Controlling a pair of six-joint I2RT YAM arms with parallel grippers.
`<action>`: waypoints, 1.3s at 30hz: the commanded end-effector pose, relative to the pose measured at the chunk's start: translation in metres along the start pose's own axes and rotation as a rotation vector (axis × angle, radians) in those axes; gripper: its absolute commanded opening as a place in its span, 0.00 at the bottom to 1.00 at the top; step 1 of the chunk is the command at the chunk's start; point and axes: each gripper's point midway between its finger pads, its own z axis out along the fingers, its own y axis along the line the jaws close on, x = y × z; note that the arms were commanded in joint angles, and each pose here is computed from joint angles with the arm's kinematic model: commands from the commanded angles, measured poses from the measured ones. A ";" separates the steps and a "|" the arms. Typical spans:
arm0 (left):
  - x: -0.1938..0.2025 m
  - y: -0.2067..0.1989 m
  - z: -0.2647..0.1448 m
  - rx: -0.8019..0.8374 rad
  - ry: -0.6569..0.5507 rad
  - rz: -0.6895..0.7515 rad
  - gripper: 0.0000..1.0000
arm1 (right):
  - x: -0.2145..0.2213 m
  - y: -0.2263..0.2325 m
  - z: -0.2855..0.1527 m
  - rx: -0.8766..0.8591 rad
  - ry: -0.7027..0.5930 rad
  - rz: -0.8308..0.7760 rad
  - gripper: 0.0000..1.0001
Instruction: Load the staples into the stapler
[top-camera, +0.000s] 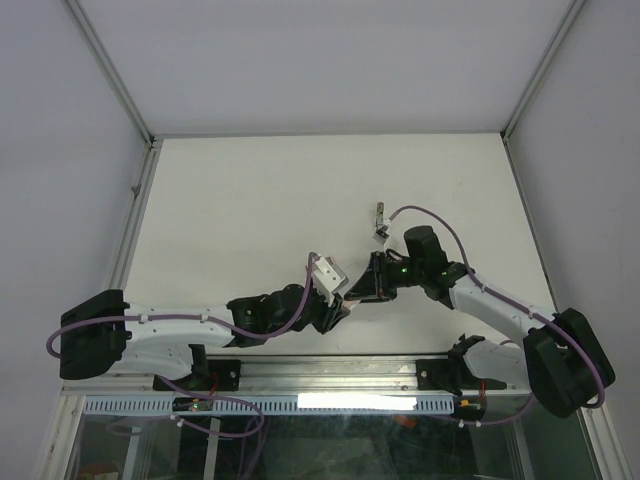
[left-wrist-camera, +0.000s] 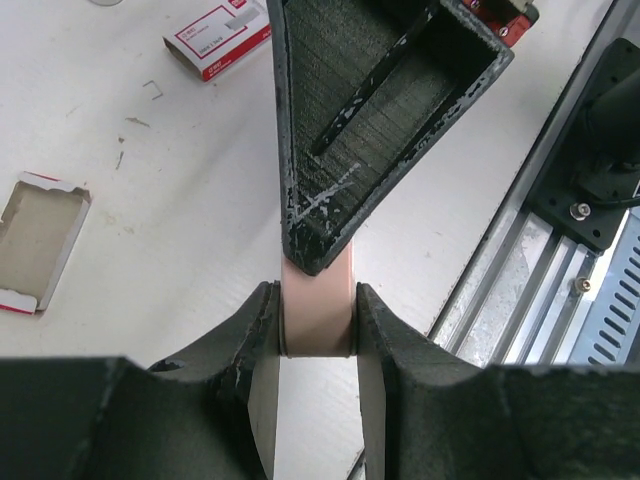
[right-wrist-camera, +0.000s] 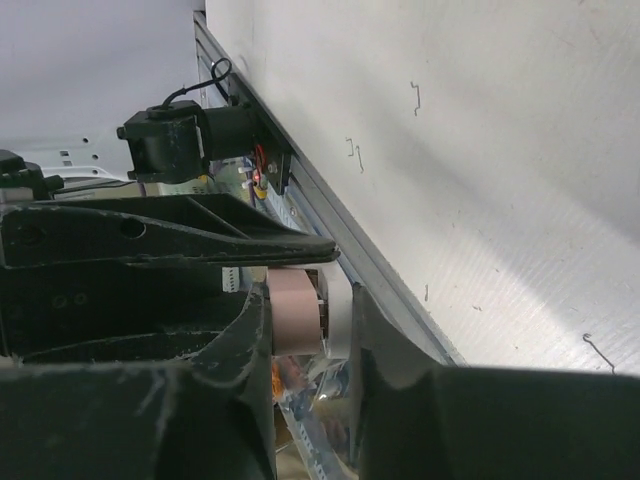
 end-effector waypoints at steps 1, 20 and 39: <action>-0.043 -0.014 -0.004 0.044 -0.138 -0.016 0.00 | -0.002 0.022 -0.002 -0.089 0.005 -0.025 0.00; -0.041 -0.012 -0.009 0.042 -0.138 -0.034 0.00 | -0.037 0.043 -0.026 -0.024 -0.160 -0.163 0.92; -0.060 0.274 -0.044 -0.793 -0.080 -0.456 0.00 | -0.126 -0.016 -0.111 0.606 -0.619 -0.243 0.93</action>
